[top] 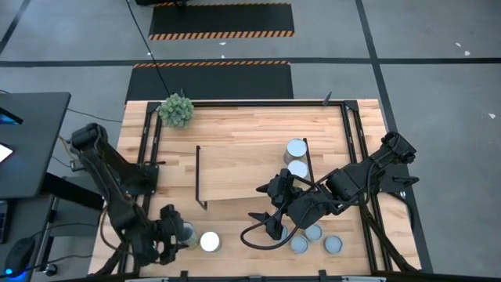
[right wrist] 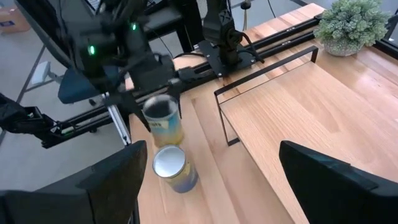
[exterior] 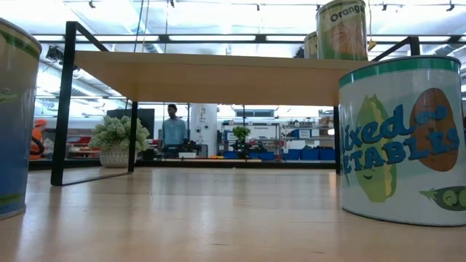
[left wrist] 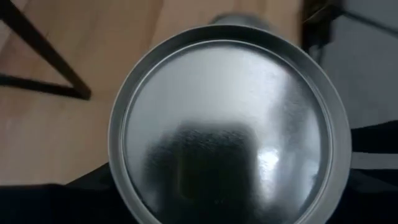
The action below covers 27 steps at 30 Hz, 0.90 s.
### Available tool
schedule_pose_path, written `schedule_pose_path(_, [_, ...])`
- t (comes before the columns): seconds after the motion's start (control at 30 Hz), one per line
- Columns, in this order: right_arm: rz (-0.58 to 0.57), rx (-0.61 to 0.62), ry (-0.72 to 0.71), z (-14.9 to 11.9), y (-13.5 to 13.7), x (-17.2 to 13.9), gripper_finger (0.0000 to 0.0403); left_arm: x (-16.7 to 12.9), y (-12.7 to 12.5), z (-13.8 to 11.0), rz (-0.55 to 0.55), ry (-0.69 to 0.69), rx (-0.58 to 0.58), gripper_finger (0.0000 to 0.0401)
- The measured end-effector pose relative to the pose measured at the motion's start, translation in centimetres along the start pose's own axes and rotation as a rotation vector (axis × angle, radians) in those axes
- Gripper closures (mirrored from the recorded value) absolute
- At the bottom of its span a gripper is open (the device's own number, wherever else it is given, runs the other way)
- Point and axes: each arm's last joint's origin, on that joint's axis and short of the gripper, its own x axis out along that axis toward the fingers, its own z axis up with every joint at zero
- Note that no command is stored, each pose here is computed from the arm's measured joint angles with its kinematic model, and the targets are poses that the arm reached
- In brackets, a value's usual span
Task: Pick and place cans onto a shelf
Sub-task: Put the canned carrots on the shelf
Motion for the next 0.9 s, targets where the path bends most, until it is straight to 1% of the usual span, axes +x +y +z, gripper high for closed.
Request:
schedule_pose_path(0.2, [0.003, -0.007, 0.01, 0.0, 0.0, 0.0, 0.003, -2.3, 0.5, 2.6, -0.141, -0.042, -0.022, 0.0101])
schedule_pose_path(0.37, [0.0, -0.008, 0.015, 0.4, -0.6, -1.2, 0.003, -3.8, 0.0, 6.0, -0.181, -0.118, 0.025, 0.0101])
schedule_pose_path(0.53, [0.011, 0.01, -0.012, 1.3, -1.1, -2.5, 0.003, -5.1, -0.2, 9.4, -0.238, -0.144, 0.056, 0.01])
schedule_pose_path(0.7, [-0.011, 0.018, -0.031, 1.9, -2.0, -4.0, 0.003, -6.5, 0.3, 12.9, -0.225, -0.236, 0.112, 0.01])
schedule_pose_path(0.9, [-0.035, 0.05, 0.0, 2.3, -3.3, -5.6, 0.003, -5.6, 3.4, 16.7, -0.143, -0.267, 0.175, 0.01])
